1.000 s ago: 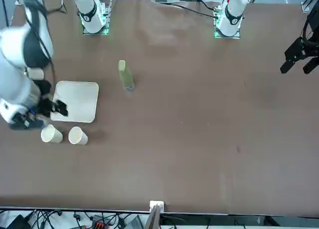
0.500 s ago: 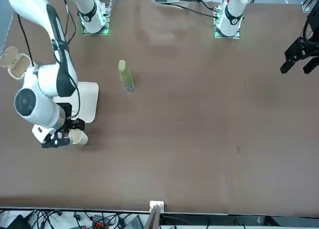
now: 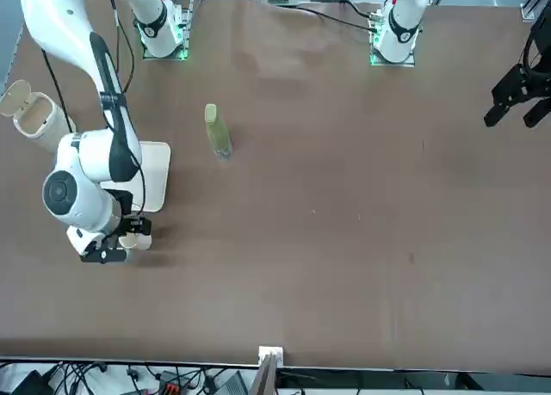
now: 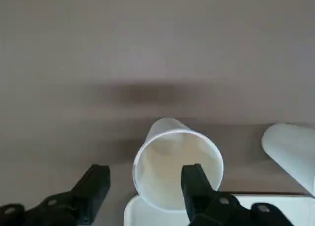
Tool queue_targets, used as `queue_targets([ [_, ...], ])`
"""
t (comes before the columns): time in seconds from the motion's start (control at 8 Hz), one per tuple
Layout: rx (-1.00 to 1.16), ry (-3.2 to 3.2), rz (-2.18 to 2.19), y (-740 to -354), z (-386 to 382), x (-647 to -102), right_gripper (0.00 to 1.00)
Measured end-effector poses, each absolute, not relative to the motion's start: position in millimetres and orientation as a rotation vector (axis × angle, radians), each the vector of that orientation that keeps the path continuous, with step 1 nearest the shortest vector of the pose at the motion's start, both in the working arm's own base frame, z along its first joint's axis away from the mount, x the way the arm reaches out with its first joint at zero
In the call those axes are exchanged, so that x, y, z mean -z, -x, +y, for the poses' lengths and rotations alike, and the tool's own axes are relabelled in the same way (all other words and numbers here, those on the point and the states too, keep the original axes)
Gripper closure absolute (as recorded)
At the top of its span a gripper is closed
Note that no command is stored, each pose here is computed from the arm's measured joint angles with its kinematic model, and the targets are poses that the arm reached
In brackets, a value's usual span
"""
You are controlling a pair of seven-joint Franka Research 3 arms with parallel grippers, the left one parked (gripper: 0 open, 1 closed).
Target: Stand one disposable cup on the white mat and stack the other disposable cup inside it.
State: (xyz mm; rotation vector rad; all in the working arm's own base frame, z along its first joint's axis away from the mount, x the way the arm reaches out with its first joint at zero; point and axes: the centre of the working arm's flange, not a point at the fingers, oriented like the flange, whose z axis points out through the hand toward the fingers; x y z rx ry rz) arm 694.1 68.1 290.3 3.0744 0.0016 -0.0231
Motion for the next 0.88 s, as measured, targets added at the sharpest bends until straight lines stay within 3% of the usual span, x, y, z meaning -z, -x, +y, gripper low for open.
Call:
queue_targets([
  [0.25,0.007,-3.075,-0.054,-696,68,-282,0.33],
  [0.38,-0.004,-3.076,-0.068,-697,69,-280,0.46],
  [0.5,-0.008,-3.081,-0.080,-698,69,-280,0.52],
  [0.75,-0.018,-3.086,-0.099,-699,69,-284,0.96],
  [0.88,-0.021,-3.085,-0.109,-699,66,-291,0.98],
])
